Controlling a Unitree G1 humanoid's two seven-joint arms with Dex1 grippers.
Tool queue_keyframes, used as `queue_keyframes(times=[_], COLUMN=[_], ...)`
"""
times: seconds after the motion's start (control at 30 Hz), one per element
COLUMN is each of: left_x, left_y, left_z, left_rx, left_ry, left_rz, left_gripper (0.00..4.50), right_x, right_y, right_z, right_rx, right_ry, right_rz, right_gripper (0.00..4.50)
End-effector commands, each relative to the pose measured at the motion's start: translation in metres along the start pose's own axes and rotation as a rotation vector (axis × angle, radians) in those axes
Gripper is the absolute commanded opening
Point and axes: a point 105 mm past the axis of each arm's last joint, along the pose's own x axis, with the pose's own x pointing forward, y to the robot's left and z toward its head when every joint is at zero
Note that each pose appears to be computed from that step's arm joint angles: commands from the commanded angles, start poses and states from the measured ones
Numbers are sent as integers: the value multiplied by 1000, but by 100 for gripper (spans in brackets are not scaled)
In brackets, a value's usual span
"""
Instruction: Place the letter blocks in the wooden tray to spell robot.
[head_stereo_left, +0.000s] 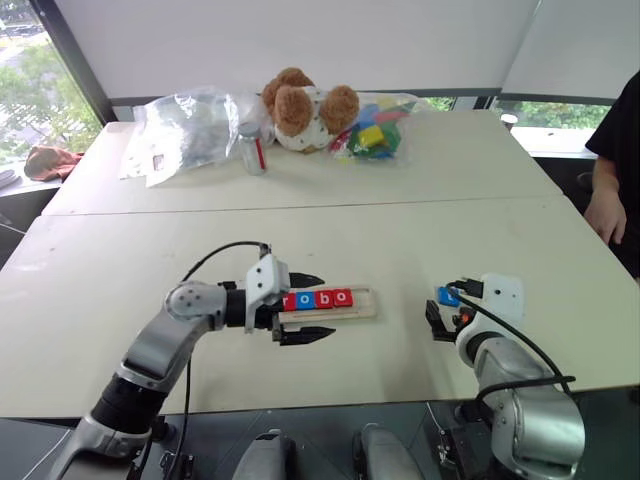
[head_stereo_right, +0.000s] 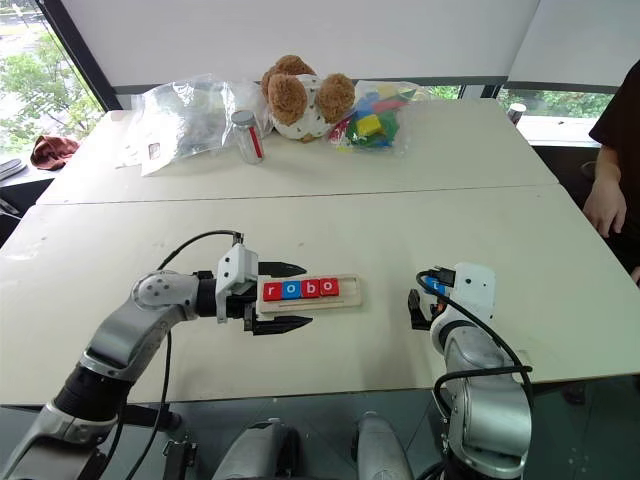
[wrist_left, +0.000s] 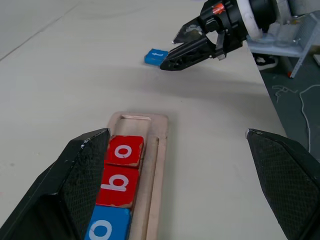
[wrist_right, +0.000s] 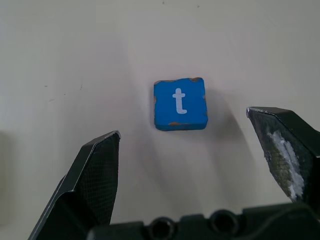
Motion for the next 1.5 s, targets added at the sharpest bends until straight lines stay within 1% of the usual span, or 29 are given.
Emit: queue_keyframes(times=[0.03, 0.1, 0.17, 0.23, 0.33, 0.37, 0.47, 0.6, 0.73, 0.93, 0.97, 1.0, 1.07, 1.13, 1.17, 1.3, 1.37, 1.4, 1.47, 1.5], left_x=[0, -1, -1, -1, -2, -2, -3, -4, -4, -3, -4, -5, -5, -8, -9, -18, -26, -29, -35, -39], left_y=[2, 3, 4, 3, 2, 2, 1, 1, 3, 4, 4, 4, 4, 6, 7, 18, 24, 27, 32, 32], left_z=[4, 1, -1, -1, -1, -1, -1, -1, 1, 3, 2, 2, 2, 1, 1, 3, 2, 1, 1, 2], left_rx=[29, 23, 19, 17, 14, 13, 12, 16, 23, 24, 23, 21, 19, 18, 17, 23, 34, 39, 43, 41], left_ry=[-12, -6, -4, -4, -5, -4, -4, 6, 8, 8, 9, 9, 11, 13, 13, 22, 40, 49, 58, 62], left_rz=[20, 31, 42, 46, 51, 52, 55, 55, 56, 58, 59, 61, 63, 68, 71, 98, 113, 117, 119, 110], left_gripper=[450, 450, 450, 450, 450, 450, 450, 450, 450, 450, 450, 450, 450, 450, 450, 450, 450, 450, 450, 450], right_x=[5, 12, 18, 20, 20, 20, 19, 12, 6, 8, 8, 8, 8, 8, 7, -3, -8, -11, -17, -22], right_y=[-2, 0, -5, -7, -2, -1, 1, 19, 41, 47, 48, 49, 49, 46, 44, 36, 32, 33, 43, 46], right_z=[5, 2, 1, 0, 1, 1, 3, 15, 15, 10, 9, 8, 7, 16, 20, 37, 46, 50, 54, 55], right_rx=[-9, -18, -25, -32, -43, -46, -62, -75, -58, -67, -68, -68, -71, -74, -75, -91, -129, -140, -205, -288], right_ry=[-24, -13, -8, -11, -23, -24, -36, -70, -33, 4, 9, 13, 15, -25, -48, -119, -151, -165, -170, -184], right_rz=[11, 33, 7, 4, 23, 25, 30, 106, 173, 190, 195, 198, 201, 189, 180, 192, 244, 289, 489, 601], right_gripper=[440, 440, 387, 313, 147, 113, 114, 114, 114, 114, 164, 223, 316, 426, 448, 448, 448, 448, 448, 448])
